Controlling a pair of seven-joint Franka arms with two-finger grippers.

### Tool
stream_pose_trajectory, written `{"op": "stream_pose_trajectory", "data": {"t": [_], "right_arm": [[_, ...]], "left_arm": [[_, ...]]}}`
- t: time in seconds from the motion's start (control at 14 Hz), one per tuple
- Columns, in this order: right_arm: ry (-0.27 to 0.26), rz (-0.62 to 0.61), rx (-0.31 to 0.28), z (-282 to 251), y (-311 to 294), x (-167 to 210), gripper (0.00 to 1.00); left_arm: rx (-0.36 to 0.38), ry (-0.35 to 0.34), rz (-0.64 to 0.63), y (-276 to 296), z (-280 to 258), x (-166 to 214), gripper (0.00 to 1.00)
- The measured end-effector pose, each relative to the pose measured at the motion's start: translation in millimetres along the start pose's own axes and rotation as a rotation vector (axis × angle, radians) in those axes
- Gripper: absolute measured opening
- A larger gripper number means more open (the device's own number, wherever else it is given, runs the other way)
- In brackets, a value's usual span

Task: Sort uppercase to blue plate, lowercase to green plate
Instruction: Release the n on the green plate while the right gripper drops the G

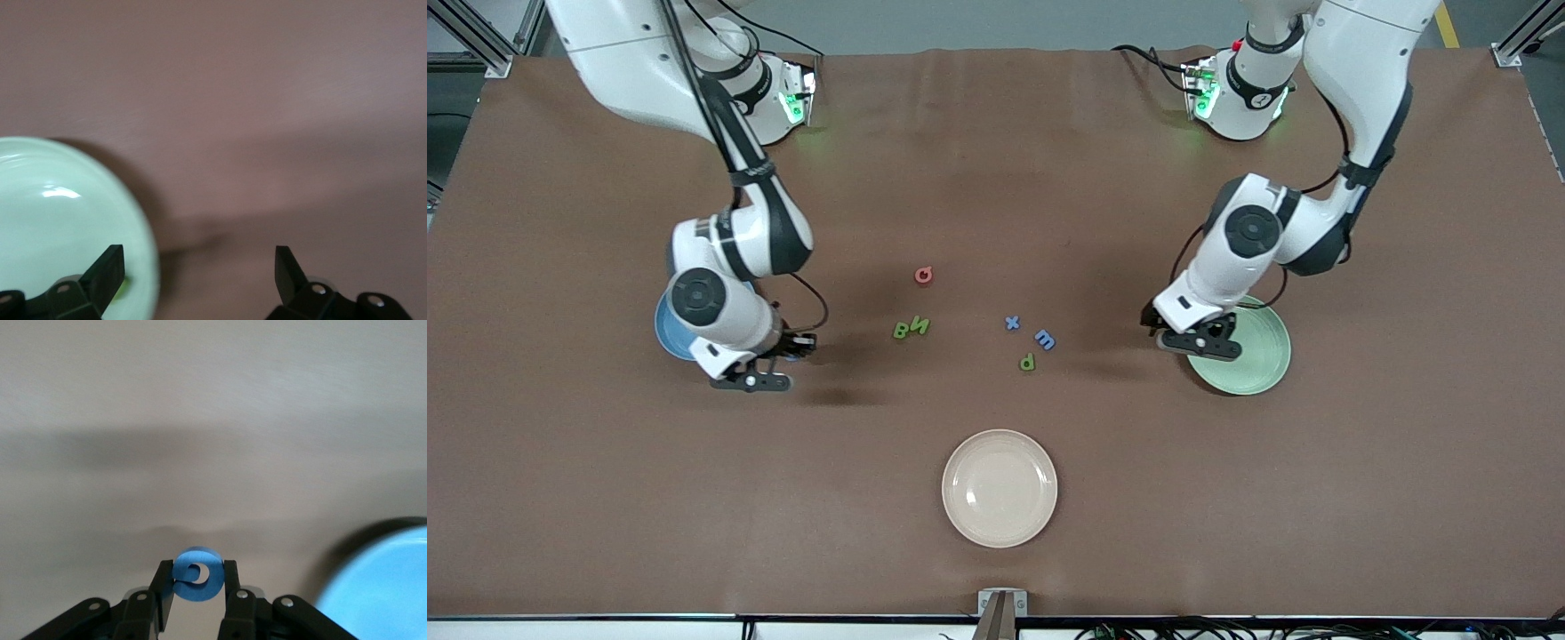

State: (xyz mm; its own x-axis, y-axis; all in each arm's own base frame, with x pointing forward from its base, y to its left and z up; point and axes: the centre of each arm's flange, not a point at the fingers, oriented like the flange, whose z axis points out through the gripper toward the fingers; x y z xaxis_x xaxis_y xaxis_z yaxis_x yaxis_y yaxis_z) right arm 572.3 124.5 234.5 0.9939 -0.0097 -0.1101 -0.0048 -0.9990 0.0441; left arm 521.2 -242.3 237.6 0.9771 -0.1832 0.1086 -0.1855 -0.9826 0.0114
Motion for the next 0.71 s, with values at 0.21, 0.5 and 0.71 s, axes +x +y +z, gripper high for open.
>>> {"op": "stream_pose_trajectory", "data": {"t": [0.21,0.5,0.71], "right_arm": [[-0.019,-0.042,0.020,-4.3,67.2,-17.2,0.34],[-0.033,-0.057,0.039,11.0,125.3,-46.5,0.34],[-0.026,-0.055,0.042,37.7,143.3,-69.1,0.34]], "left_arm": [[-0.029,0.042,-0.044,69.7,-20.1,4.0,1.00],[-0.055,0.026,-0.058,148.3,-13.7,5.8,1.00],[-0.079,0.002,-0.105,191.6,16.5,10.2,1.00]]}}
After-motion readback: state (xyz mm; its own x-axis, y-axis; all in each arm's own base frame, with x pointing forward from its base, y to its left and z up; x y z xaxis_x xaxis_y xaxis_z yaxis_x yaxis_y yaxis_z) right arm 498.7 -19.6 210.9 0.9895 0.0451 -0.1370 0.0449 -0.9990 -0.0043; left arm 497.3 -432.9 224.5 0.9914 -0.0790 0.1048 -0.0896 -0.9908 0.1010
